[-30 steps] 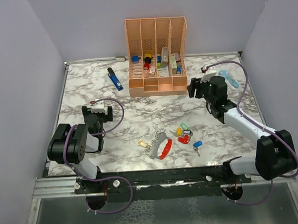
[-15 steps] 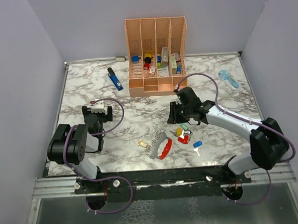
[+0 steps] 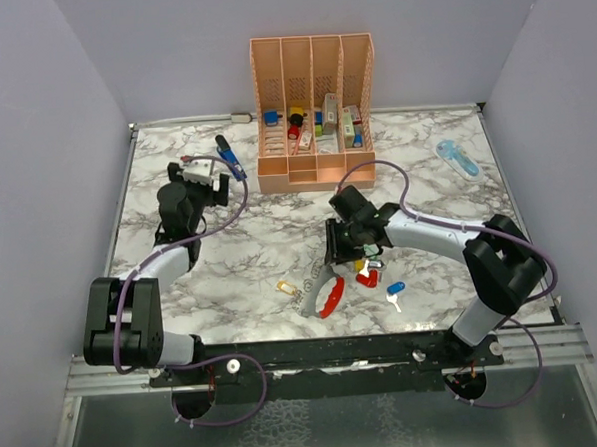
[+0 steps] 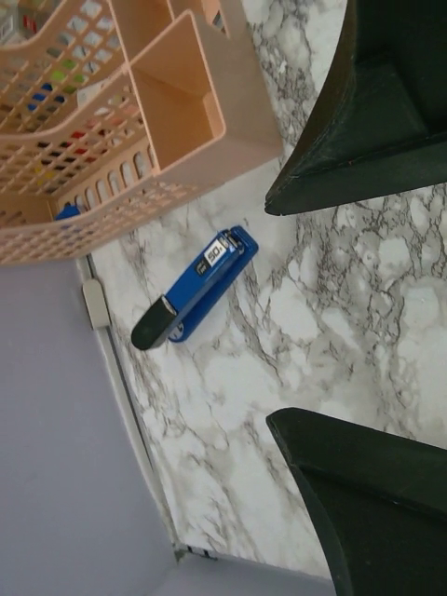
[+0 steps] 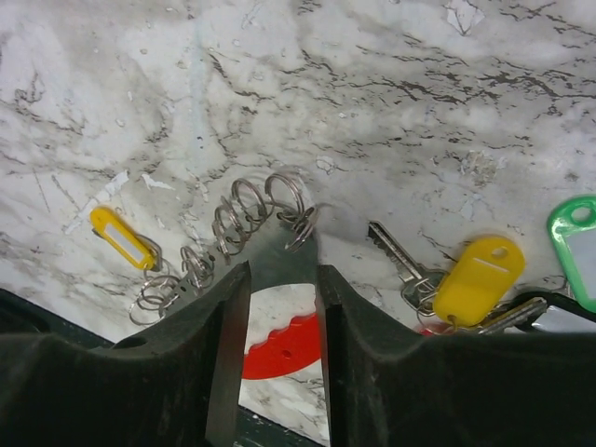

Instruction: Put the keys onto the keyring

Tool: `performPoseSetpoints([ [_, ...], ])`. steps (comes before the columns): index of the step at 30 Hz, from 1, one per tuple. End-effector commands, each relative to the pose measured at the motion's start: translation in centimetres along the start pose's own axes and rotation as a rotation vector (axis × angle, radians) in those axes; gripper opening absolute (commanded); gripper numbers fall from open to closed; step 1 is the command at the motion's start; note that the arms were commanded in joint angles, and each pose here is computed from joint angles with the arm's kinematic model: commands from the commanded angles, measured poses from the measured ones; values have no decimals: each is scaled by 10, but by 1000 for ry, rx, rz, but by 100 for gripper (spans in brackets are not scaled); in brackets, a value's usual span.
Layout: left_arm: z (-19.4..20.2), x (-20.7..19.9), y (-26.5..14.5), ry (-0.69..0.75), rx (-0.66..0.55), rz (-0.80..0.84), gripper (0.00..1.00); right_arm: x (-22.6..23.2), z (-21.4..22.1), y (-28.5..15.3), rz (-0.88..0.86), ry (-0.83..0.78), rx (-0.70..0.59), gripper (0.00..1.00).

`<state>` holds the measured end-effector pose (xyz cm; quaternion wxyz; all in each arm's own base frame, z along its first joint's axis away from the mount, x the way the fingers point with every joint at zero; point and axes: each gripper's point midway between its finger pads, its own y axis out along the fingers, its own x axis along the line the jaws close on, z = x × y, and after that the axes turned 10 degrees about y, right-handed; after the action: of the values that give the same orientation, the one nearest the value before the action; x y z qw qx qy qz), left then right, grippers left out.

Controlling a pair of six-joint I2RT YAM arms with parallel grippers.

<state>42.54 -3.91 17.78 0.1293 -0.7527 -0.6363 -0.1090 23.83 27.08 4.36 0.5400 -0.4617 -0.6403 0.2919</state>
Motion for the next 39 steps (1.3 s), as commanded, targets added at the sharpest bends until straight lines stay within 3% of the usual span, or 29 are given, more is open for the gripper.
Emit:
performPoseSetpoints([
  [1,-4,-53,-4,-42,66,344,85,17,-11,-10,-16,-15,-33,36],
  [6,-25,-85,-19,-64,67,573,84,19,-39,-45,-8,-239,-182,40],
  [9,-39,-85,-21,39,81,669,84,31,-57,-66,-63,-436,-278,45],
  [14,-63,-74,-33,301,67,782,87,37,-55,-61,-178,-820,-361,47],
  [16,-74,-67,-37,367,58,788,89,28,-54,-55,-167,-899,-388,47],
  [22,-94,-65,-47,373,39,814,90,18,-43,-42,-208,-1159,-443,47],
  [29,-87,-73,-55,345,21,830,91,24,-35,-42,-271,-1284,-471,47],
  [39,-76,-76,-53,336,46,838,91,10,-24,-11,-266,-1345,-362,47],
])
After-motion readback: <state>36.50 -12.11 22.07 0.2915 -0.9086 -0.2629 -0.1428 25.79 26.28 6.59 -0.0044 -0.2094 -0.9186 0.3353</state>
